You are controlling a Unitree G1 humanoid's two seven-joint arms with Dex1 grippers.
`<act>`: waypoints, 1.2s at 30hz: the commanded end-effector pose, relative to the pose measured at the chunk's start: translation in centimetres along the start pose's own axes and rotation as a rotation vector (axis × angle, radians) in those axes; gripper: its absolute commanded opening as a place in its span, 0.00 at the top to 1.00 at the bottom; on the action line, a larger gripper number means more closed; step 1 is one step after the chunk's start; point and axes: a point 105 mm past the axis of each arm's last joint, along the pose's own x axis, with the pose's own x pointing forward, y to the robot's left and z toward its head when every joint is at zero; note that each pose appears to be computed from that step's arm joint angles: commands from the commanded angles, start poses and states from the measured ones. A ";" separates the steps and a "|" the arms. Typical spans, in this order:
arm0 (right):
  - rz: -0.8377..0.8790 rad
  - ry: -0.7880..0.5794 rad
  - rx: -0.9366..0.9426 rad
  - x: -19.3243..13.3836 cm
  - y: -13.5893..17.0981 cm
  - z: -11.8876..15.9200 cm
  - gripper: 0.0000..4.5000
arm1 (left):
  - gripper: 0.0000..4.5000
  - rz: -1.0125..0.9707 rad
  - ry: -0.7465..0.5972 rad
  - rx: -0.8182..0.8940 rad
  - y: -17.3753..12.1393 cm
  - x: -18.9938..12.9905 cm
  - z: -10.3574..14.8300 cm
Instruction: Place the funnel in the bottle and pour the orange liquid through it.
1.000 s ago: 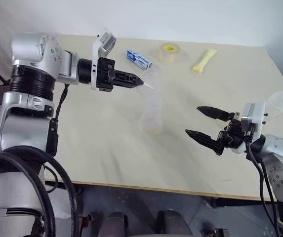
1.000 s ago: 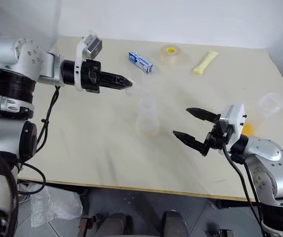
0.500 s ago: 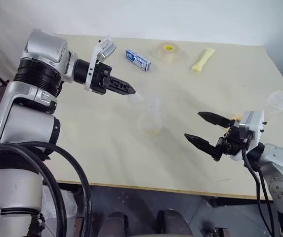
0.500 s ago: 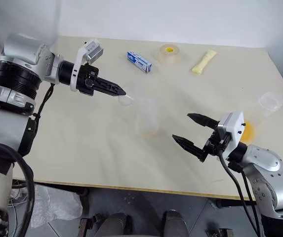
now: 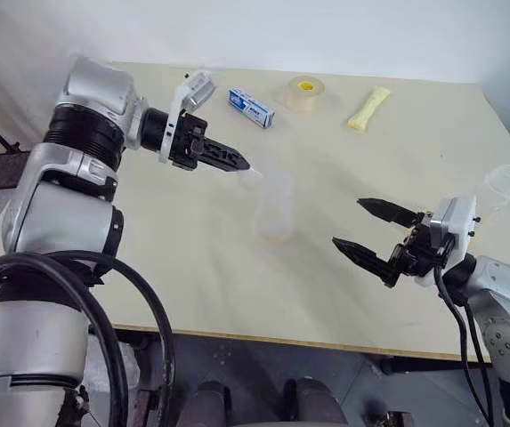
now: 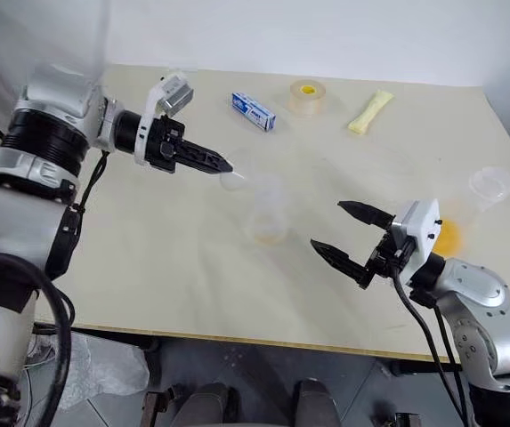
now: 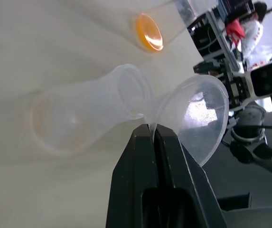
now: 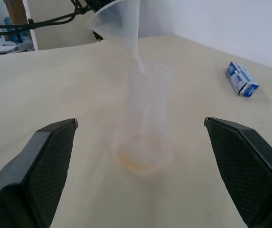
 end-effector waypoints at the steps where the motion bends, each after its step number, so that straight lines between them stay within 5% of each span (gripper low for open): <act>1: 0.008 -0.033 -0.029 0.1 0.2 0.8 0.00 | 1.00 -0.008 0.009 0.074 -1.2 -0.1 1.2; 3: 0.005 -0.031 -0.030 0.1 0.2 0.7 0.00 | 1.00 0.011 0.027 0.087 -1.0 0.5 1.3; 6: -0.005 -0.030 -0.030 0.0 0.2 0.6 0.00 | 0.85 0.028 0.029 0.101 -0.8 1.2 1.6; 18: -0.035 -0.018 -0.032 -0.5 -0.2 0.4 0.00 | 0.03 0.023 -0.127 0.160 -1.6 -0.5 3.6; 22: -0.103 -0.016 -0.035 -1.0 -0.8 0.3 0.00 | 0.02 -0.005 -0.221 0.287 -1.6 -2.0 4.2; 25: -0.185 -0.010 -0.015 -1.9 -1.0 -0.3 0.00 | 0.02 -0.005 -0.417 0.469 -1.4 -4.0 4.4; 36: -0.565 0.064 0.038 -6.1 -0.6 -3.2 0.00 | 0.02 0.059 -0.807 0.755 0.1 -6.3 -4.6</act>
